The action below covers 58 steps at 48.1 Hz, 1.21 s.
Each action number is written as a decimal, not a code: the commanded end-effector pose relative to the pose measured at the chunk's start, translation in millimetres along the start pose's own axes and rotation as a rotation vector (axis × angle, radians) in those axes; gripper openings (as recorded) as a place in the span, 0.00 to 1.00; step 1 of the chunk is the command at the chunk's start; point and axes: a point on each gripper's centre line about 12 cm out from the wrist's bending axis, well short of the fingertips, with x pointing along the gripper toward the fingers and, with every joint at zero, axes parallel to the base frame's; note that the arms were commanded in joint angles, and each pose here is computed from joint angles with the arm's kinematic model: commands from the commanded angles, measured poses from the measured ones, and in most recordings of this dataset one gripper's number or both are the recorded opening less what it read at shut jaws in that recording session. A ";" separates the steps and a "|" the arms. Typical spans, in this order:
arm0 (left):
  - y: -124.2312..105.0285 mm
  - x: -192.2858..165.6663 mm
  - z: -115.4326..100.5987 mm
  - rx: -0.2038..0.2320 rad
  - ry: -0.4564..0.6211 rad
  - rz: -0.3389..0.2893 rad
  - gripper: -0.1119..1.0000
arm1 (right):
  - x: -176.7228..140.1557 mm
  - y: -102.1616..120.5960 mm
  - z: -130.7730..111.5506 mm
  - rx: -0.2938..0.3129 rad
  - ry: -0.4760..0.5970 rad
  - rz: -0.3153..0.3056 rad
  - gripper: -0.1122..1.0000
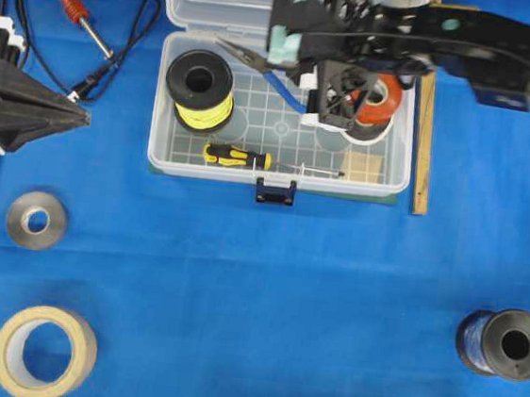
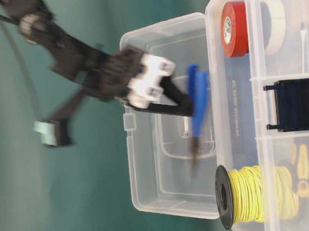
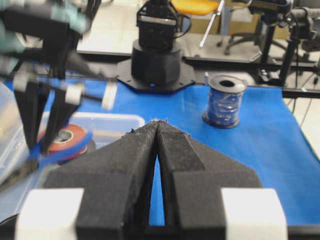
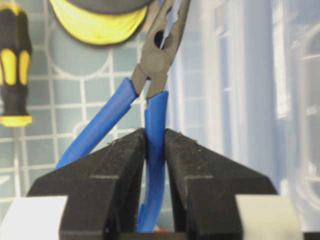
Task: Pick the nipper from the toolbox among several items.
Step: 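Close the right gripper on the blue pliers handles, then lift the pliers out of the toolbox and move them toward the front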
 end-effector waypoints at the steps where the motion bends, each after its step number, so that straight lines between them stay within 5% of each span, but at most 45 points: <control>1: -0.1 1.7 4.6 -0.005 -0.012 0.000 0.10 | -36.7 7.6 16.4 -0.008 -0.088 0.009 0.22; 7: -0.1 1.9 4.3 -0.005 -0.011 0.001 0.10 | -56.1 34.3 16.6 -0.035 -0.126 0.054 0.22; 19: 2.1 2.3 3.1 -0.004 -0.007 0.011 0.10 | -62.3 122.4 -0.6 -0.068 -0.176 0.220 0.22; 36: 5.4 2.0 4.3 -0.003 -0.015 0.028 0.10 | -2.3 204.5 -50.1 0.004 -0.049 0.338 0.22; 46: 5.7 2.3 0.9 -0.007 -0.001 0.030 0.10 | 29.7 220.2 -69.2 0.071 0.021 0.338 0.22; 58: 5.8 1.9 -1.8 -0.009 0.011 0.030 0.10 | 37.7 222.7 -75.0 0.078 0.046 0.332 0.22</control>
